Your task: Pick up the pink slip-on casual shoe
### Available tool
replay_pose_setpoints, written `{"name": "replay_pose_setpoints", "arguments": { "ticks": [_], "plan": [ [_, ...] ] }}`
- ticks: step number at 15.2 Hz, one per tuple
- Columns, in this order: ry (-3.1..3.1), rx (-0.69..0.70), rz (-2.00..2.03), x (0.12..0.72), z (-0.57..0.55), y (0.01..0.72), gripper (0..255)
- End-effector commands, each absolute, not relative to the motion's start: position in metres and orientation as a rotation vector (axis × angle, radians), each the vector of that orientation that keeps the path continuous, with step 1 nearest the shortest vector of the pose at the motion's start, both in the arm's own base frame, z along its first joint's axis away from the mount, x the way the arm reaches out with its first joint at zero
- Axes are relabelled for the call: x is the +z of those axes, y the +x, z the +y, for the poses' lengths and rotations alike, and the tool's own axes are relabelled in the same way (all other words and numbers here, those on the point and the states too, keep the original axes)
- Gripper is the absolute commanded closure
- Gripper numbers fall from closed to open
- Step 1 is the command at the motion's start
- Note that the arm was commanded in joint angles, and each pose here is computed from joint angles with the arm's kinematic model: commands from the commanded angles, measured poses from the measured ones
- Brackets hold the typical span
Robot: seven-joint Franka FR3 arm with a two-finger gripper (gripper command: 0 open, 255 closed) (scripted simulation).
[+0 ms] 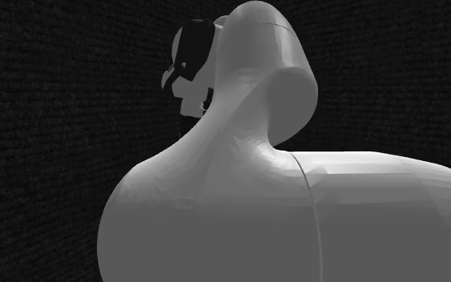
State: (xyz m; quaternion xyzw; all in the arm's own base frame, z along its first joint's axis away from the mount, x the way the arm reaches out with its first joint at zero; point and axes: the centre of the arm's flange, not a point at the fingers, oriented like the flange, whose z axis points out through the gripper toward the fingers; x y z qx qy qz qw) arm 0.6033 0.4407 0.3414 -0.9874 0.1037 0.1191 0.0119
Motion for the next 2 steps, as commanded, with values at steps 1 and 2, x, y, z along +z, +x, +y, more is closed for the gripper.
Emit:
{"name": "replay_pose_setpoints", "arguments": {
  "ticks": [1, 2],
  "plan": [
    [-3.078, 0.371, 0.323, 0.3473, 0.4416, 0.6033, 255],
    [-3.078, 0.371, 0.323, 0.3473, 0.4416, 0.6033, 255]
  ]
}}
